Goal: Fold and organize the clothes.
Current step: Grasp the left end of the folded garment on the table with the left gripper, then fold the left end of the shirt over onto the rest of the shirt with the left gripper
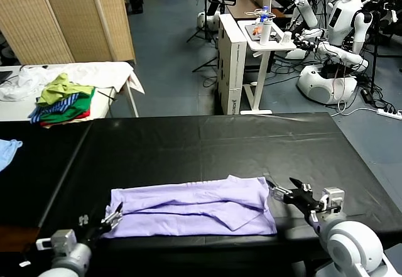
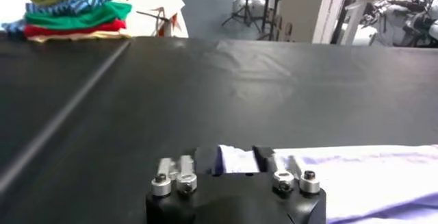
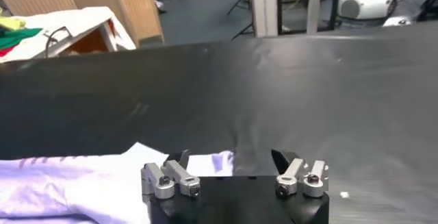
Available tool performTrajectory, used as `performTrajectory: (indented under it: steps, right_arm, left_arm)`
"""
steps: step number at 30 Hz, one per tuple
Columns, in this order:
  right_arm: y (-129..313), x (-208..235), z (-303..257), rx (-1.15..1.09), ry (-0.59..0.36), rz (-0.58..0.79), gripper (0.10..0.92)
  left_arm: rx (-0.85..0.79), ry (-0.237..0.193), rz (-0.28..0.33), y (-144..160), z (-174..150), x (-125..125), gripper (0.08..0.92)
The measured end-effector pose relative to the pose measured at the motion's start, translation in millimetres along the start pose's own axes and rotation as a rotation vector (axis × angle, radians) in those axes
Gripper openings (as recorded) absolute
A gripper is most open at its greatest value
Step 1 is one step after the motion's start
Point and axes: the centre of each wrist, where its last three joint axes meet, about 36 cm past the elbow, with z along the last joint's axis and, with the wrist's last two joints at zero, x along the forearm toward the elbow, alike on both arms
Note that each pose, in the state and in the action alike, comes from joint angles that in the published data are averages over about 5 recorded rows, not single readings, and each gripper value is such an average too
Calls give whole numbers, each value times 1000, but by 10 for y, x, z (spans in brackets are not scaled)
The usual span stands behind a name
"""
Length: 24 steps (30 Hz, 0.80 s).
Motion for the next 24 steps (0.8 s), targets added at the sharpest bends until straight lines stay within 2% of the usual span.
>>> performTrajectory:
  steps: [9, 17, 20, 24]
  right_arm:
    - [7, 85, -17, 7, -11, 2, 907]
    - [11, 135, -14, 8, -15, 2, 907]
    - [21, 141, -17, 10, -18, -1, 907]
    - [25, 142, -12, 10, -20, -3, 907]
  left_arm:
    - [97, 2, -6, -76, 205, 15, 895]
    - [161, 8, -10, -117, 349, 4, 745]
    - [190, 9, -3, -139, 367, 16, 634]
    - [232, 10, 9, -173, 369, 22, 394]
